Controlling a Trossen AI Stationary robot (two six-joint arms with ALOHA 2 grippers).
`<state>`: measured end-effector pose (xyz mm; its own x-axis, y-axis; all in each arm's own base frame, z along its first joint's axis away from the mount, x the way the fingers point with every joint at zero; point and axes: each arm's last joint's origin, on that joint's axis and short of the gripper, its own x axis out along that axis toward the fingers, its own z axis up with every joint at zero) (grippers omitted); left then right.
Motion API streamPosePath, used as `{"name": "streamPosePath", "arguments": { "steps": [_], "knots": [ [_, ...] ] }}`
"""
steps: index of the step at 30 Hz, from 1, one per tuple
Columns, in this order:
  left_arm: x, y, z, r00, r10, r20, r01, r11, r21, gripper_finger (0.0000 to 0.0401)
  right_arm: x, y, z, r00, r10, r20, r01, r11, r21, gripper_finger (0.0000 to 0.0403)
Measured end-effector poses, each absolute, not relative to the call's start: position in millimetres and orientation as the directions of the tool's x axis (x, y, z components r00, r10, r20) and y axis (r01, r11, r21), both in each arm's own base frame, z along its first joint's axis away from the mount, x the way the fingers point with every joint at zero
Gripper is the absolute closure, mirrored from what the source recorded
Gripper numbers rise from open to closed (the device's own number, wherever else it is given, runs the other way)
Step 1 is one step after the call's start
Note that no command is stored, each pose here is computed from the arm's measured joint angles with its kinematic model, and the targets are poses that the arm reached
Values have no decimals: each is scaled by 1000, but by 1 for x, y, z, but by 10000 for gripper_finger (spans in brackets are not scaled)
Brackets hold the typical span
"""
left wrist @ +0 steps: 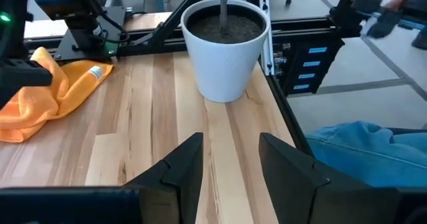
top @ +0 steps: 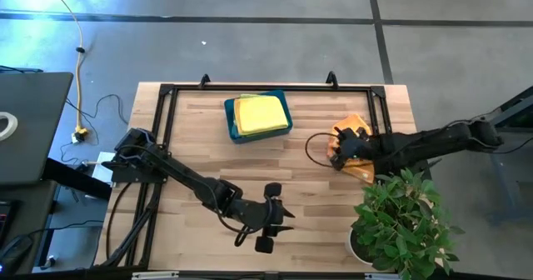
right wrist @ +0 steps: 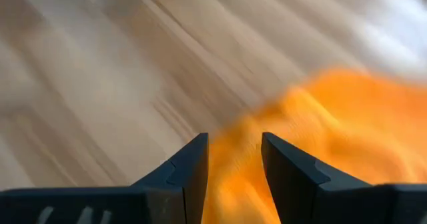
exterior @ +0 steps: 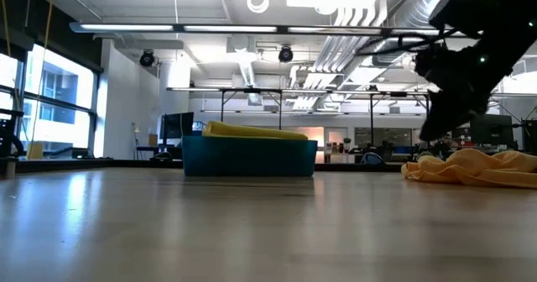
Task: Fold microfiber towels
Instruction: Fold the orange microfiber cloth
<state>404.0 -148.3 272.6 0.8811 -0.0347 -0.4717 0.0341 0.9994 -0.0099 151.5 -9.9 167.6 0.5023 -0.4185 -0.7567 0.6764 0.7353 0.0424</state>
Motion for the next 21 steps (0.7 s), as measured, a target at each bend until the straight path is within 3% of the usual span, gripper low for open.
{"name": "streamPosePath", "arguments": {
  "steps": [5, 12, 16, 21],
  "knots": [
    [404, -148, 272, 877, -35, -479, 36, 999, -8, 266, 150, -12, 174, 286, -318, -904, 753, 657, 7, 272],
    [404, -149, 272, 875, -52, -482, 51, 999, -16, 266, 158, -5, 162, 187, -152, -970, 766, 641, 47, 272],
    [403, -150, 271, 873, -55, -485, 54, 998, -15, 267, 172, -6, 153, 204, -164, -965, 737, 675, 42, 272],
    [401, -155, 271, 868, -64, -493, 63, 998, -19, 267, 196, -5, 141, 320, -134, -938, 635, 765, 107, 272]
  ]
}}
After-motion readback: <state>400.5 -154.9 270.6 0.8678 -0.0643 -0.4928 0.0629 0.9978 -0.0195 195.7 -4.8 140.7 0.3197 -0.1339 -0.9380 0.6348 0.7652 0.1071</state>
